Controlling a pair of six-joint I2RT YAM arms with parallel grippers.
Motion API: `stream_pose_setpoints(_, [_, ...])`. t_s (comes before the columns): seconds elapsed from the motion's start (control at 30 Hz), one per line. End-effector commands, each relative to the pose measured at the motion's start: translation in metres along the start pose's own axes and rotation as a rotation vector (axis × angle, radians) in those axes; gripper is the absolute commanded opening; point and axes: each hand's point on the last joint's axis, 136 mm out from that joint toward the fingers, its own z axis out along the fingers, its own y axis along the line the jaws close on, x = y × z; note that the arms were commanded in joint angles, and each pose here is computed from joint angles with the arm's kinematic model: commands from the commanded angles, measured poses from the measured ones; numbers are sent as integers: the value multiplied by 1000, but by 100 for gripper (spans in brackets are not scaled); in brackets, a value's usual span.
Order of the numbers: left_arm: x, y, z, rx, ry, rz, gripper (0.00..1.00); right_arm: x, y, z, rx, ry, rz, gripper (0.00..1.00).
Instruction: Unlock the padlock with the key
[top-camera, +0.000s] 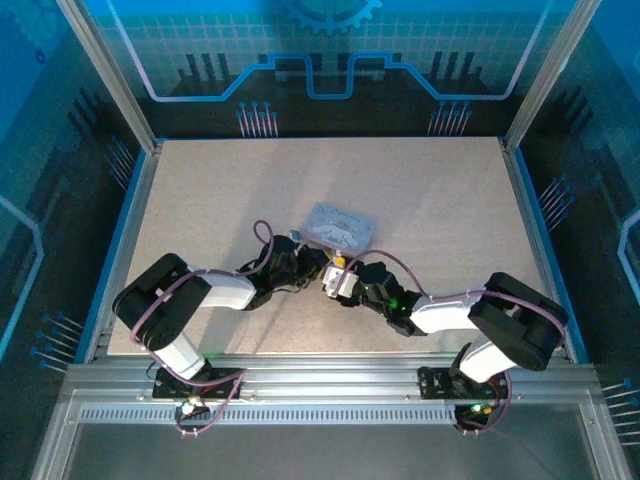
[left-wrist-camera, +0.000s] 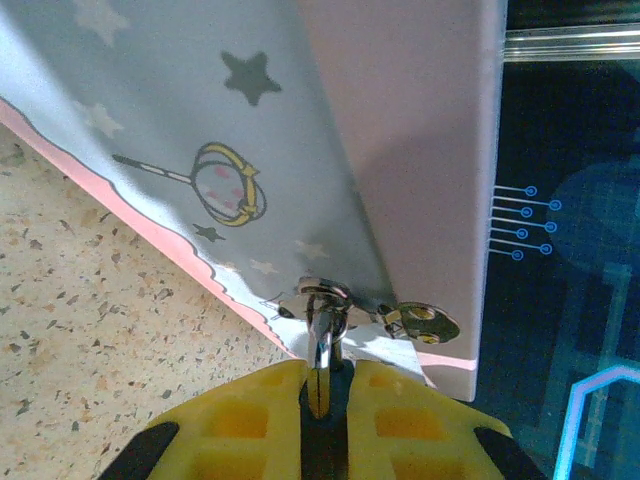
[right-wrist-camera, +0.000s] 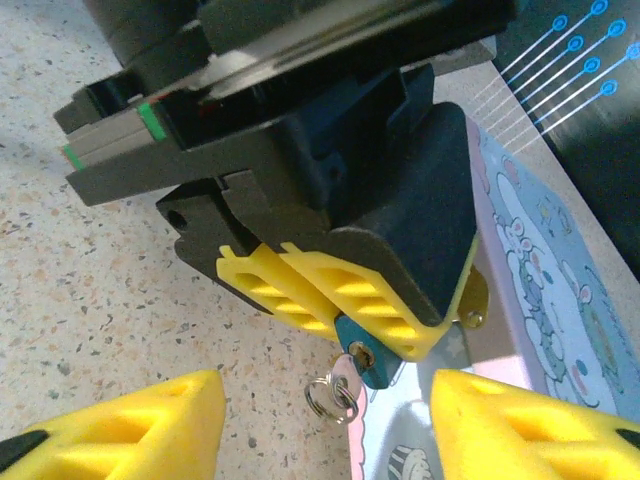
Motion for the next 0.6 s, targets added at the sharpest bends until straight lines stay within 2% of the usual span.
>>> stream_pose_setpoints(0.0, [1,-28,0,84,1,9,0,-10,-7,6,47,-42,39,53])
stream_pose_setpoints(0.27, [1,-27,1,82,4,8,0,0,-9,16,67,-17,47,38])
stream_pose_setpoints(0.57, [2,-26,1,80,6,7,0,2,-12,18,91,-13,59,29])
